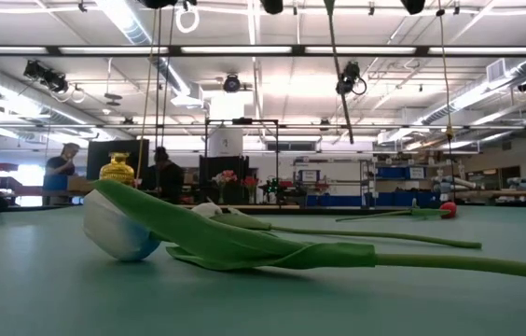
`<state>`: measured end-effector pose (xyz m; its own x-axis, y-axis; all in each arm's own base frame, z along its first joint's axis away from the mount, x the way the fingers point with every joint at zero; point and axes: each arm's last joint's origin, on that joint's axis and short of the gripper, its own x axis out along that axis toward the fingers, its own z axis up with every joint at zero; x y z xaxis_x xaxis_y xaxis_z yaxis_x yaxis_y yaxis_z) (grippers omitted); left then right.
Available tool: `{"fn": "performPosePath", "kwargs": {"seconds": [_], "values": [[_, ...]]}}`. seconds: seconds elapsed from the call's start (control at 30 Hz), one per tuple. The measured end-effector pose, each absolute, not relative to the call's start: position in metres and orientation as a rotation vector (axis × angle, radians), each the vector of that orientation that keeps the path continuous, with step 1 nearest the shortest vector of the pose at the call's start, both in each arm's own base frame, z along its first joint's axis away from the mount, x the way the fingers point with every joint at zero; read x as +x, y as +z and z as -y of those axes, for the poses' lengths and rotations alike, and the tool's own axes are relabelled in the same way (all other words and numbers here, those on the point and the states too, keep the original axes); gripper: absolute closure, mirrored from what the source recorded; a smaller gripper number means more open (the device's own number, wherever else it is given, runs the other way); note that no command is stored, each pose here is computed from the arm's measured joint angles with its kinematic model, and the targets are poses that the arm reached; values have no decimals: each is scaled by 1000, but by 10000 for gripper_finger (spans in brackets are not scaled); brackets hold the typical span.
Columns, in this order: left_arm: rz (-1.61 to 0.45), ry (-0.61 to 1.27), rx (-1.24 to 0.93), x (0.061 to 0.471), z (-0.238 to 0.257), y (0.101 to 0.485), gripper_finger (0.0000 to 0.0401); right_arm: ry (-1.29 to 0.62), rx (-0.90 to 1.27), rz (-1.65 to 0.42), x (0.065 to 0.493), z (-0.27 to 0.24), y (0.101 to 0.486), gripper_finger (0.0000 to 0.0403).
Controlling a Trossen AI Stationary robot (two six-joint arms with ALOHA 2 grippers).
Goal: Sort flowers into vase by color
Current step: Put the pink tulip into the transparent vase
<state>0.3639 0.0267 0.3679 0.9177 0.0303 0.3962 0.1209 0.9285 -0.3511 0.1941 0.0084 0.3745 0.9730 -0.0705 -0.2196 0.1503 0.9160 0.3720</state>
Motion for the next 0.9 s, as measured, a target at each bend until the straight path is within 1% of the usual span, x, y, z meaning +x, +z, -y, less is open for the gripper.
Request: {"fn": "performPosePath", "kwargs": {"seconds": [0.1,0.23,0.5,0.6,0.67,0.7,0.77,0.83,0.87,0.9], "values": [[409,12,-427,364,-29,367,391,-157,333,-246,206,-9,366,98],[423,40,-447,364,-30,367,391,-203,273,-290,222,-8,356,109],[423,46,-462,364,-30,367,390,-291,250,-256,250,-1,345,138],[424,46,-460,364,-30,367,390,-314,265,-253,256,2,342,161],[415,53,-442,364,-30,366,390,-323,297,-250,257,3,341,192],[408,59,-434,365,-31,365,389,-327,312,-250,257,3,341,214],[379,70,-429,366,-33,363,382,-324,320,-255,257,4,340,275],[343,77,-427,366,-35,359,368,-324,317,-262,256,4,340,354],[325,74,-425,367,-36,358,359,-320,304,-271,255,4,339,376],[306,65,-422,367,-38,357,348,-321,297,-274,255,4,339,384]]}}
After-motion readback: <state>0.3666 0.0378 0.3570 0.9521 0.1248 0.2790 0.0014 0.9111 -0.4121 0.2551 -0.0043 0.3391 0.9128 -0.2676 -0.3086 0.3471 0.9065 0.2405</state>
